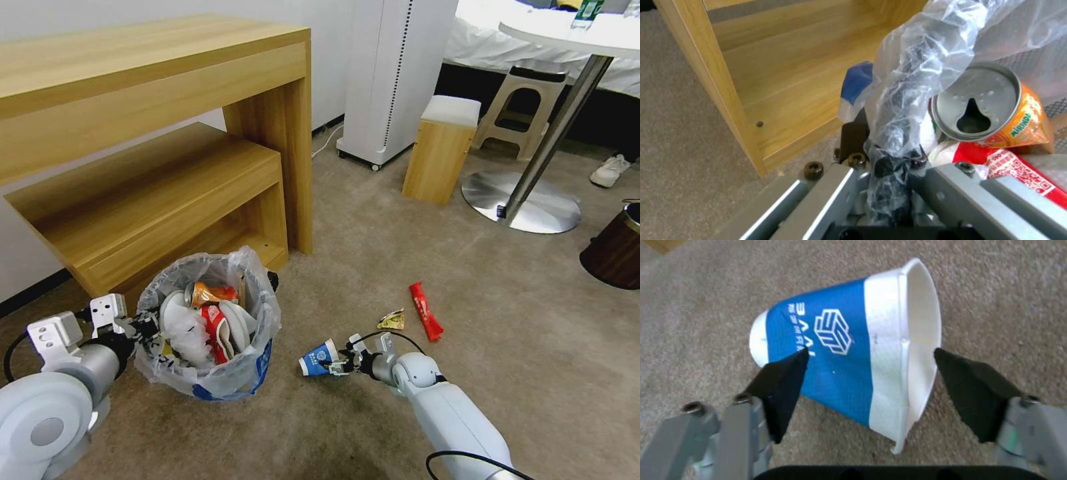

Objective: Pick up the trash bin and place the garbage on the floor into it.

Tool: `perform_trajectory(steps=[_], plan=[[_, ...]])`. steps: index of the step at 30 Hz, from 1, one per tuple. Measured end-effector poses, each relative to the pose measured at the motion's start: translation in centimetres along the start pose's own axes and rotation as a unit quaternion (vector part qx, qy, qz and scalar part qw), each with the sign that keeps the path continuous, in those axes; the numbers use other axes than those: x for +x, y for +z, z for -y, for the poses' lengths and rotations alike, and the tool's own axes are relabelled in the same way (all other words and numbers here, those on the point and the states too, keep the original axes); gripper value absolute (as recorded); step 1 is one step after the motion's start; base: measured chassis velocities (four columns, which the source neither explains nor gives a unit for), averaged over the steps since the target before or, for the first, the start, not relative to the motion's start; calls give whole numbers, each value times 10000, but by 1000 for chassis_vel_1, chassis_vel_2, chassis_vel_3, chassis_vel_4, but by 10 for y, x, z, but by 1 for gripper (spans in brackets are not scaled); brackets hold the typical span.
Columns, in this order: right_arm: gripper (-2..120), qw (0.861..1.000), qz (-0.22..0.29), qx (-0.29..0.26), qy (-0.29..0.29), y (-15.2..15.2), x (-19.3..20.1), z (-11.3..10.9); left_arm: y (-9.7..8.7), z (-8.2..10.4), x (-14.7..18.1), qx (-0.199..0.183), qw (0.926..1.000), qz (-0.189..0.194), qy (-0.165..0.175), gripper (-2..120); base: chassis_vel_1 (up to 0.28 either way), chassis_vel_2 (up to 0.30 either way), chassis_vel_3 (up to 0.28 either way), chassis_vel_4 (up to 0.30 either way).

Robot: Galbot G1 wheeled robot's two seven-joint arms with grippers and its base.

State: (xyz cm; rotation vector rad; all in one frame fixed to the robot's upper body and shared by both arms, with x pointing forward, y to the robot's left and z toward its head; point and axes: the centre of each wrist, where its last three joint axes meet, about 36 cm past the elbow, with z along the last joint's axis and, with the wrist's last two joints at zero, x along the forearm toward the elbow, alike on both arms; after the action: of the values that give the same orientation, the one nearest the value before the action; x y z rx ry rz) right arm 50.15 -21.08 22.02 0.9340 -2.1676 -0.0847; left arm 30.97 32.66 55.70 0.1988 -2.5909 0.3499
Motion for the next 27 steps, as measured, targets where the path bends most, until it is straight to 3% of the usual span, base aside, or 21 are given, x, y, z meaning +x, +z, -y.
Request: perform_trajectory(steps=[15,18,27], plan=[[20,9998,25,168,-49,1,-4,9,1,-1,-1,4,10000,5,10,1,0,0,0,0],[5,9998,-15,202,25,2,-4,16,1,1,1,2,10000,13,36,1,0,0,0,0],[0,9995,74,286,93,4,10,22,1,2,3,3,10000,26,47,1,0,0,0,0]])
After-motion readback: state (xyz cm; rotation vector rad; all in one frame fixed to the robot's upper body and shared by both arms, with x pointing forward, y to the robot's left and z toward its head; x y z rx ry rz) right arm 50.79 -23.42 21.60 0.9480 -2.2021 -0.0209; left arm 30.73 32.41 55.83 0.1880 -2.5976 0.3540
